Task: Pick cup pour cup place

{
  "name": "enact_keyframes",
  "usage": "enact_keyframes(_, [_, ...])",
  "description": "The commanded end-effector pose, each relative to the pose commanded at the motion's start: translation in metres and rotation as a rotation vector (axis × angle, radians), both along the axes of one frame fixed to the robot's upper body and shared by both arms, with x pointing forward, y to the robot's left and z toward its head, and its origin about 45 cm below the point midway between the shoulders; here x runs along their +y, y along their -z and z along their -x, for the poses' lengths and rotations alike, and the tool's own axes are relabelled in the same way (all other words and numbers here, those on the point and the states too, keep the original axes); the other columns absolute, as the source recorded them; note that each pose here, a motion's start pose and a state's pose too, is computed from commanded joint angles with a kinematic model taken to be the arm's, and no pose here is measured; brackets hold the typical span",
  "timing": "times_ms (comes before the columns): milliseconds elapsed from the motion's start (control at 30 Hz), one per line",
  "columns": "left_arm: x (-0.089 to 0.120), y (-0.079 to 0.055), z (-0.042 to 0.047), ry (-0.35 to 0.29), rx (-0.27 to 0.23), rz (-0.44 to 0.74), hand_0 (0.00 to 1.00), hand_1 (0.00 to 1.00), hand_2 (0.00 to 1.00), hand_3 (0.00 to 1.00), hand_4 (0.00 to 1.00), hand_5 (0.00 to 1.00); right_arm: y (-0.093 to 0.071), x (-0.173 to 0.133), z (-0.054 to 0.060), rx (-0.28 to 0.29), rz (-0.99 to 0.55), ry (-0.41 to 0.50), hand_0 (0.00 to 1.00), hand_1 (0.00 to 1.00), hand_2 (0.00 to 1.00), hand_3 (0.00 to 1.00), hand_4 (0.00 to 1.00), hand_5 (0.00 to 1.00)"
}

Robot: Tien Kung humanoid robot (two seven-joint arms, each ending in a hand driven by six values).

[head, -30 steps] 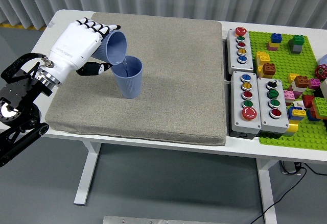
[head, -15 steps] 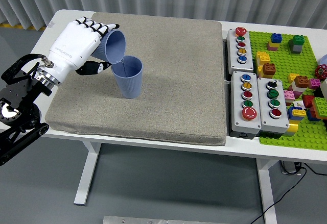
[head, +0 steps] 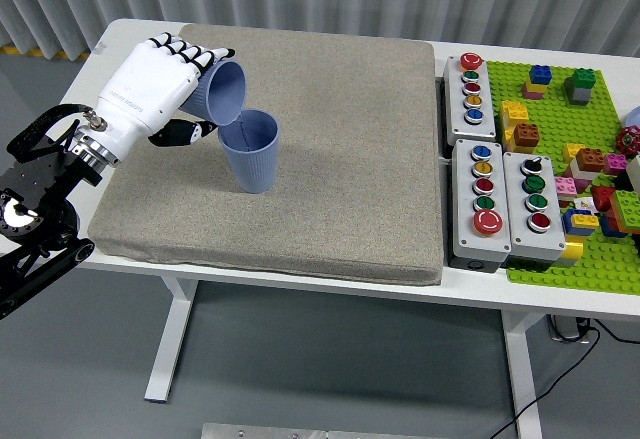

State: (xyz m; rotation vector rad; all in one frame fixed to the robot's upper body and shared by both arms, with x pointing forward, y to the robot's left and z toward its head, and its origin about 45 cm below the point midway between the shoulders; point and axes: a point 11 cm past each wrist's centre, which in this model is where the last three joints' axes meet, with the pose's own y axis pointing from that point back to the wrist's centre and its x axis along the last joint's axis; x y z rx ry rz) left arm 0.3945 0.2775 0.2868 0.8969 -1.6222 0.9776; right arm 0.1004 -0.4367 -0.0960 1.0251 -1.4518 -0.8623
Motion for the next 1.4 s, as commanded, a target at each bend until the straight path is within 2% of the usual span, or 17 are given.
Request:
enact_keyframes(667, [0.0004, -0.0036, -0.0012, -0.007, -0.013, 0.004, 0.676, 0.544, 0.540, 0.570, 0.626, 0.093, -0.0003, 0.0000, -0.0015, -0.003, 0.000, 0.000, 0.695, 0.698, 0.628, 0.615, 0.177, 0.318])
enact_keyframes(1400, [-0.0020, -0.0035, -0.0002, 0.005, -0.011, -0.024, 0.673, 0.546, 0.539, 0.567, 0.601, 0.065, 0.0005, -0.0002, 0.0026, 0.005, 0.000, -0.001, 0.695, 0.698, 0.629, 0.613, 0.178, 0.313])
